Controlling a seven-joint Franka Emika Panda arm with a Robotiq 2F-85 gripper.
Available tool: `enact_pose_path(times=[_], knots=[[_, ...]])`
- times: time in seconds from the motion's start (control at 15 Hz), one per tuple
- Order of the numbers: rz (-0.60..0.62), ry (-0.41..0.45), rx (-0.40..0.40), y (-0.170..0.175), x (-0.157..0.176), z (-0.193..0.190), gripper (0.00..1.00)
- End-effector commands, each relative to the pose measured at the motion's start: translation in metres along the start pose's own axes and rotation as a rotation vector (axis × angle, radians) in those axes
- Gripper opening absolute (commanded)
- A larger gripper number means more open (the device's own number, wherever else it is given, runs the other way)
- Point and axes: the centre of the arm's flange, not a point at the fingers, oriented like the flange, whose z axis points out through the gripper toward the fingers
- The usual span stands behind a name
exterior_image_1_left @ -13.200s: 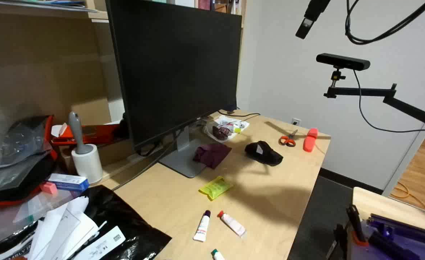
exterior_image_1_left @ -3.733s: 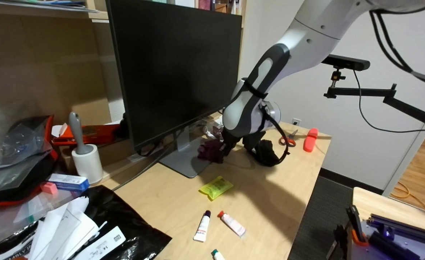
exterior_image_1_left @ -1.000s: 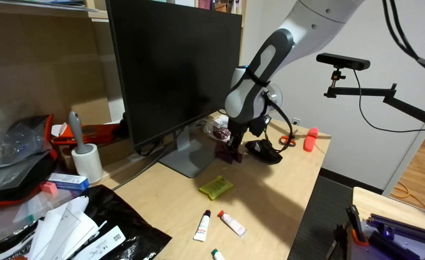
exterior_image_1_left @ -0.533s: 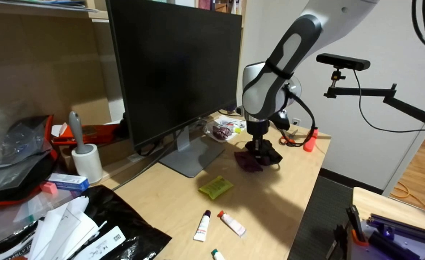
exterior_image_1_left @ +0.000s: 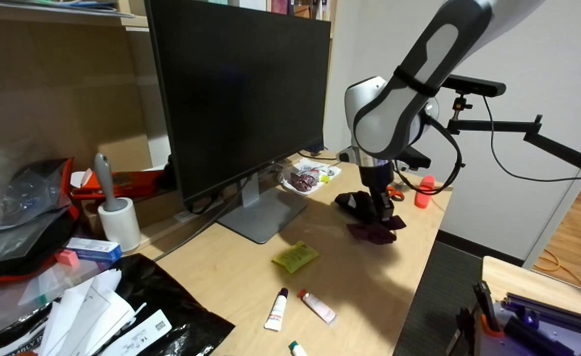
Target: Move the maroon cloth to the front of the desk
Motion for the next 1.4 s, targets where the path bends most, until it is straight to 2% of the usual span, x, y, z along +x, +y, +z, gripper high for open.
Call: enact_pose_path(times=[0.0, 0.2, 0.27, 0.4, 0.6, 0.87, 1.13, 1.33], knots=[[0.002, 0.002, -0.002, -0.001, -0.003, -0.003, 0.08], [0.002, 0.003, -0.004, -0.003, -0.004, -0.005, 0.09], [0.010, 0.029, -0.011, -0.006, -0.006, -0.006, 0.09], [0.044, 0.160, -0.039, -0.008, -0.024, -0.003, 0.09], [0.106, 0.319, -0.070, -0.014, -0.066, 0.016, 0.09], [0.140, 0.488, -0.086, -0.037, -0.115, 0.043, 0.09], [0.048, 0.532, -0.099, -0.063, -0.115, 0.048, 0.08], [0.072, 0.542, -0.136, -0.058, -0.111, 0.054, 0.08]])
